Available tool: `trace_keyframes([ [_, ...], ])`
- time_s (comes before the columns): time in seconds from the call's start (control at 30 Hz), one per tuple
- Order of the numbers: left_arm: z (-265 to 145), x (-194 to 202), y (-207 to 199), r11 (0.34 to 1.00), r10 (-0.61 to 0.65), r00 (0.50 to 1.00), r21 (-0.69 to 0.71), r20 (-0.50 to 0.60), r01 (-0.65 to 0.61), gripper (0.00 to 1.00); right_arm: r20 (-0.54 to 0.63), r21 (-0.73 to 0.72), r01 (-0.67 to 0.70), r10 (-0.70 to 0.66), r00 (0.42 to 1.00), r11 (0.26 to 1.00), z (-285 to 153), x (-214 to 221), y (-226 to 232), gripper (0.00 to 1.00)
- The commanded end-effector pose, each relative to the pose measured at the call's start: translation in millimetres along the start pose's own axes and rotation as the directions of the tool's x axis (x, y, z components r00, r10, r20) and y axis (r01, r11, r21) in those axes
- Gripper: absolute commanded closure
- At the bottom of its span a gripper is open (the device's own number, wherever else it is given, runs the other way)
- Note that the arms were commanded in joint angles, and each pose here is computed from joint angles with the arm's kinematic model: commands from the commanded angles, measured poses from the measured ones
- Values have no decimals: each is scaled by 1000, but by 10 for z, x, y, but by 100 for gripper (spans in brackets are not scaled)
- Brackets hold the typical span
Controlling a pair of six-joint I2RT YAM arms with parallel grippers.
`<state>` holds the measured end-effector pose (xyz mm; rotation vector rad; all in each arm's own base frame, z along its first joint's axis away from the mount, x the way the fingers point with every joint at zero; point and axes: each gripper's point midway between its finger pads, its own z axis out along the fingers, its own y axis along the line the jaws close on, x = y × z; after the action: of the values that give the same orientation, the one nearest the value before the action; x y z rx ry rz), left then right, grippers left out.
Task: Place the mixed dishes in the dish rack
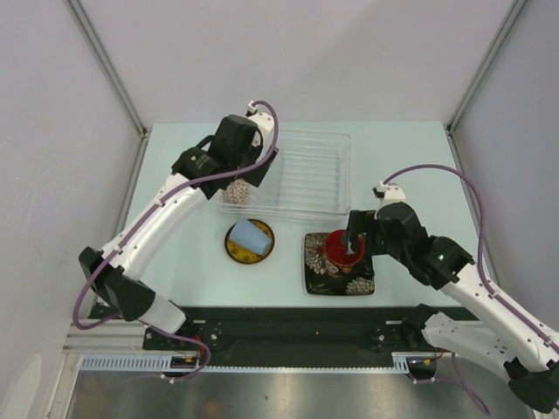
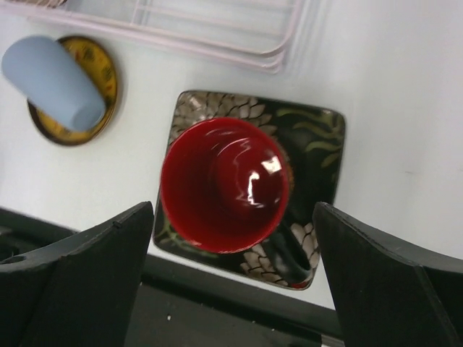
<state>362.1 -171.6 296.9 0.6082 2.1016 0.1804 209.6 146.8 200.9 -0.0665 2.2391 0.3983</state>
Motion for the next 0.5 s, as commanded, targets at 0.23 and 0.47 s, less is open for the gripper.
trace_keyframes([
  [0.23, 143, 290, -265, 995, -23, 995, 96, -94, 32, 0, -117, -153, 210, -229, 966, 966, 170, 227, 635, 7],
  [0.47, 81, 286, -212, 995, -36, 997, 87, -73, 43, 0, -73, 21, 276, -274, 959, 961, 295, -71, 477, 6],
])
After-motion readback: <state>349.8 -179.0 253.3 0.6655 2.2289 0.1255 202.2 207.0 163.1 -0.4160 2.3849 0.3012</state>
